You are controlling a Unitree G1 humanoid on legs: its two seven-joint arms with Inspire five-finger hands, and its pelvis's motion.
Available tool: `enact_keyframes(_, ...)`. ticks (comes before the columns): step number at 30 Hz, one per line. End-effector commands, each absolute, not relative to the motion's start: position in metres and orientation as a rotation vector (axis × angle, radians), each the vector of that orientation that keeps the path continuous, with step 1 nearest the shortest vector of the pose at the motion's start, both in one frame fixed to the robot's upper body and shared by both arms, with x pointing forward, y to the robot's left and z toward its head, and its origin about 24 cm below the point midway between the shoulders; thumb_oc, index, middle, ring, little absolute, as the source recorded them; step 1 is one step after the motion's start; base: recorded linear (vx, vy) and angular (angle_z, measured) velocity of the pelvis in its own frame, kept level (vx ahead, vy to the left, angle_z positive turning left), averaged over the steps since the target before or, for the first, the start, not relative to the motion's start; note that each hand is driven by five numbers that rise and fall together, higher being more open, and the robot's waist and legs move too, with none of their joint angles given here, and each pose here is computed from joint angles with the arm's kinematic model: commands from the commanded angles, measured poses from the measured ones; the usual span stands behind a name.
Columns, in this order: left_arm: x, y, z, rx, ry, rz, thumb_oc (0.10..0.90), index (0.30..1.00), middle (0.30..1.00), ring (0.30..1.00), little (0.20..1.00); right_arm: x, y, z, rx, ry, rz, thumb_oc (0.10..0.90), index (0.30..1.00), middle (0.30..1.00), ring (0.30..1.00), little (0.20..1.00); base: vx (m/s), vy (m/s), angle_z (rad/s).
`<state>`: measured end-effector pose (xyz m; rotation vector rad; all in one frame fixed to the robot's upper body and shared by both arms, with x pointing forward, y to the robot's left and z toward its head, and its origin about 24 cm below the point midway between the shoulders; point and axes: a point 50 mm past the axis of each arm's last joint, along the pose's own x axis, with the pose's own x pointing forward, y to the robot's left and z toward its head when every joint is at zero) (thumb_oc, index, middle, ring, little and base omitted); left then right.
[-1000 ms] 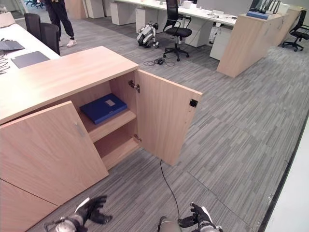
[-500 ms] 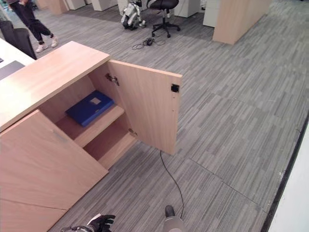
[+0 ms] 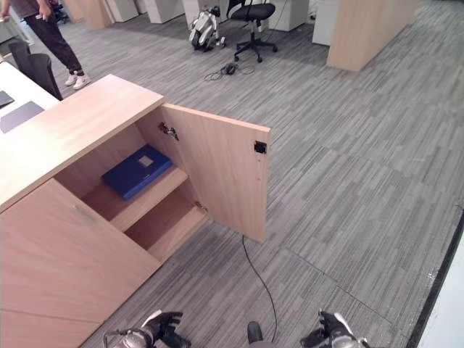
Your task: Put the empty folder in the office cabinet
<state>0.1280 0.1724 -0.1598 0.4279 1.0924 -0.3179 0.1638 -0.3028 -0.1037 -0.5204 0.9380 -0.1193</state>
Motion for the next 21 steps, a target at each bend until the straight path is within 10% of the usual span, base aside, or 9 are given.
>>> enact_keyframes(1, 0.151, 0.193, -0.149, 0.499, 1.018, -0.263, 0.8, 0.9, 0.9, 0.9, 0.9, 0.217, -0.298, -0.067, -0.526, 0.687, -0.114, 0.8, 0.9, 0.9, 0.9, 0.9, 0.16, 0.049, -0.12)
enact_keyframes(21, 0.128, 0.17, -0.158, 0.542, 1.045, -0.439, 0.8, 0.9, 0.9, 0.9, 0.9, 0.367, -0.305, 0.118, -0.523, 0.149, -0.309, 0.8, 0.9, 0.9, 0.9, 0.9, 0.06, 0.045, 0.01)
